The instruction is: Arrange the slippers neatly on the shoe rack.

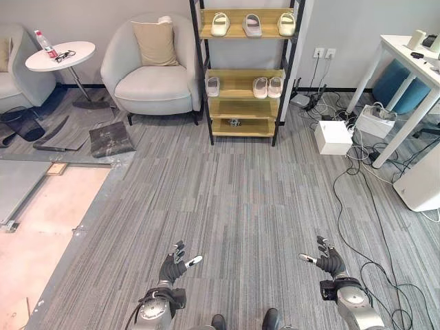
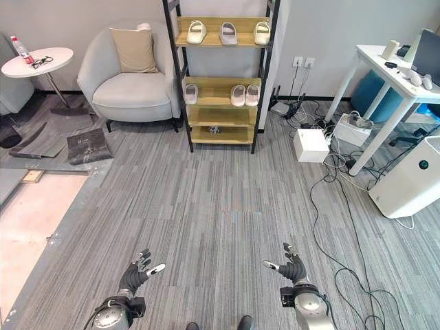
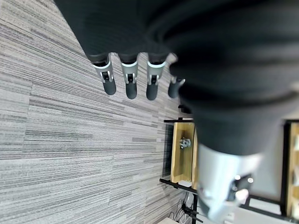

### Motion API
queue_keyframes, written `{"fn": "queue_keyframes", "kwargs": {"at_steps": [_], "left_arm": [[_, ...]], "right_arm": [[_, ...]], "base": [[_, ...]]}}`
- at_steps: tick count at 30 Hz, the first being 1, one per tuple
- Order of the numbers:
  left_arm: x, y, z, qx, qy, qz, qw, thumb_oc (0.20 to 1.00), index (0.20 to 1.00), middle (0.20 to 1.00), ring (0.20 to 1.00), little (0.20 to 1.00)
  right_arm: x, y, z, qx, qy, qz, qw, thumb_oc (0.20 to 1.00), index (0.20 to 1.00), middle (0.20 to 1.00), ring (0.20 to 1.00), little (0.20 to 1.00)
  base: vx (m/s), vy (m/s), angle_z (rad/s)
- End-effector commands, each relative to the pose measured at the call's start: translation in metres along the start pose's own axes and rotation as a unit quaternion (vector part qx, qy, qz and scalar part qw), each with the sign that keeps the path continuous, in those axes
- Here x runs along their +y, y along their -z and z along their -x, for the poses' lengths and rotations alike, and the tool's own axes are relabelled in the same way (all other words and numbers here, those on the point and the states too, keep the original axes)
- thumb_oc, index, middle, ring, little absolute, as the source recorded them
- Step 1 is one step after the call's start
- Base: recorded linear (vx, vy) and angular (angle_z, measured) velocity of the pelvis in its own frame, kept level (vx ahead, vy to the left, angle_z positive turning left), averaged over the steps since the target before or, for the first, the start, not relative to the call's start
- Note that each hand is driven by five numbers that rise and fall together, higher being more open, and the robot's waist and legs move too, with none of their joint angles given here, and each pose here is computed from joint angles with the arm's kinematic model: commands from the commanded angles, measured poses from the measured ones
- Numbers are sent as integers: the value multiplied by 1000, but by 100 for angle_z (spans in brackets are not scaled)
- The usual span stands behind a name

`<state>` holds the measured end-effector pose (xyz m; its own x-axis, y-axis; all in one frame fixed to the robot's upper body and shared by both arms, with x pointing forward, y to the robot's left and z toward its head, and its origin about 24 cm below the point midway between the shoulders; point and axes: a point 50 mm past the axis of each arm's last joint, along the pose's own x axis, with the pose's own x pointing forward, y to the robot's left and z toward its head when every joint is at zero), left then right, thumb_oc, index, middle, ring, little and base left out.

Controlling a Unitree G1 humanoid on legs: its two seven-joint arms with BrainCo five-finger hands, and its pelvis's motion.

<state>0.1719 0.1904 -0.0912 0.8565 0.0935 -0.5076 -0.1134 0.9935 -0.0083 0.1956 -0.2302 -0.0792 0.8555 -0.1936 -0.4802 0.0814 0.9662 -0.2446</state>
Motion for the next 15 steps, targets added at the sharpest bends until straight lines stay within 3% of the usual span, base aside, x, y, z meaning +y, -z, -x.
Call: {"fn": "queue_keyframes", "kwargs": {"at_steps": [1, 15], "left_arm": [[0, -21, -8, -44, 12, -32, 998, 1000, 1000, 1000, 1000, 1000], [3, -6, -2, -14, 1, -4, 1000, 1000, 1000, 1000, 1000, 1000]], "right_arm": [[6, -22, -7, -48, -12, -4, 999, 1000, 1000, 1000, 1000, 1000], [14, -12, -3, -27, -34, -47, 998, 1000, 1000, 1000, 1000, 1000]], "base": [[0, 0, 0], [4, 0, -2]]}}
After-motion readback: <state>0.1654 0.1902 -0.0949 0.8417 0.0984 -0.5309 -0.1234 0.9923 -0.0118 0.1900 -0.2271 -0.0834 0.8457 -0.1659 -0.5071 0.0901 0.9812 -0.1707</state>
